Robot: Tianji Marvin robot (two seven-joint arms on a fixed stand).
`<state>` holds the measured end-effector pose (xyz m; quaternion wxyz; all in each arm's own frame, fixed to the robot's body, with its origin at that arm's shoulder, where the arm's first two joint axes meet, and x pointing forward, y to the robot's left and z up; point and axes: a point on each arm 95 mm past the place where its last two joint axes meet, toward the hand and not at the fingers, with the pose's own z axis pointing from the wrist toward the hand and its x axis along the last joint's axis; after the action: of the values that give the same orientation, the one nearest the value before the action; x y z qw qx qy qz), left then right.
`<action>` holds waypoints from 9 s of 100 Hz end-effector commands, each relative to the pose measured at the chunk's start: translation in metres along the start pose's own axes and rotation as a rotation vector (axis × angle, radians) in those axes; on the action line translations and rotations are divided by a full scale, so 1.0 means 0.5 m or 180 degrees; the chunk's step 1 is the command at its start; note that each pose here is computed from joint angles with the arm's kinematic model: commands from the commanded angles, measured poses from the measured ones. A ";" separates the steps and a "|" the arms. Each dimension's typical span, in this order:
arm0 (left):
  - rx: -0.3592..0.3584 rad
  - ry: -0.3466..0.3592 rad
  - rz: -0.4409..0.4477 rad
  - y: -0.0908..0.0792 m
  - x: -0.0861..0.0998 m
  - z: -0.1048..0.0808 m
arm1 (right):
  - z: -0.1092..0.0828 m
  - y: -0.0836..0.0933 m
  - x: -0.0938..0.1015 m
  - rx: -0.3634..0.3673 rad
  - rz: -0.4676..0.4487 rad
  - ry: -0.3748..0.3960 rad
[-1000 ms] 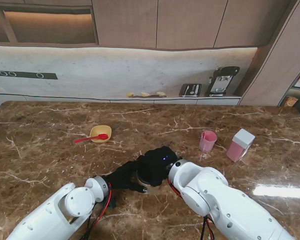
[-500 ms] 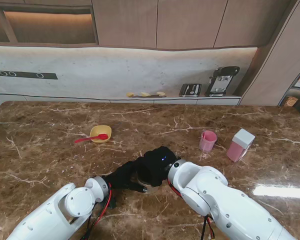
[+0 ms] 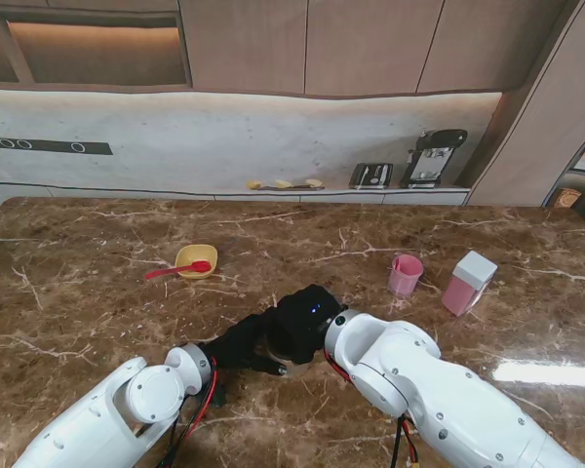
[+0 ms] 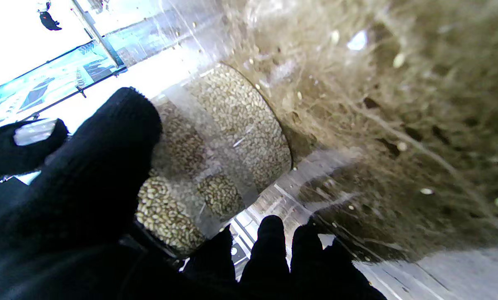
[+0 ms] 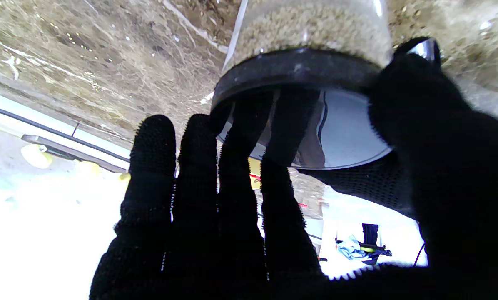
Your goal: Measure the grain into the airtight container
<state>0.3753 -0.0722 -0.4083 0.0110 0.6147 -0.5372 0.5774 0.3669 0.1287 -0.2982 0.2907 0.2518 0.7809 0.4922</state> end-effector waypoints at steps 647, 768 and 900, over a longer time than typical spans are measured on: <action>-0.0235 -0.0173 -0.0043 0.049 -0.039 -0.014 | 0.001 -0.002 0.003 0.0460 -0.0044 -0.0142; -0.0243 -0.0187 -0.0023 0.047 -0.037 -0.015 | 0.014 -0.023 0.003 0.0378 0.0036 -0.0088; -0.0271 -0.0160 0.0005 0.042 -0.039 -0.021 | -0.012 -0.038 0.021 -0.0659 0.0151 -0.0592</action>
<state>0.3741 -0.0702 -0.4063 0.0168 0.6125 -0.5517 0.5659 0.3580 0.1258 -0.3163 0.3790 0.2734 0.6930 0.5490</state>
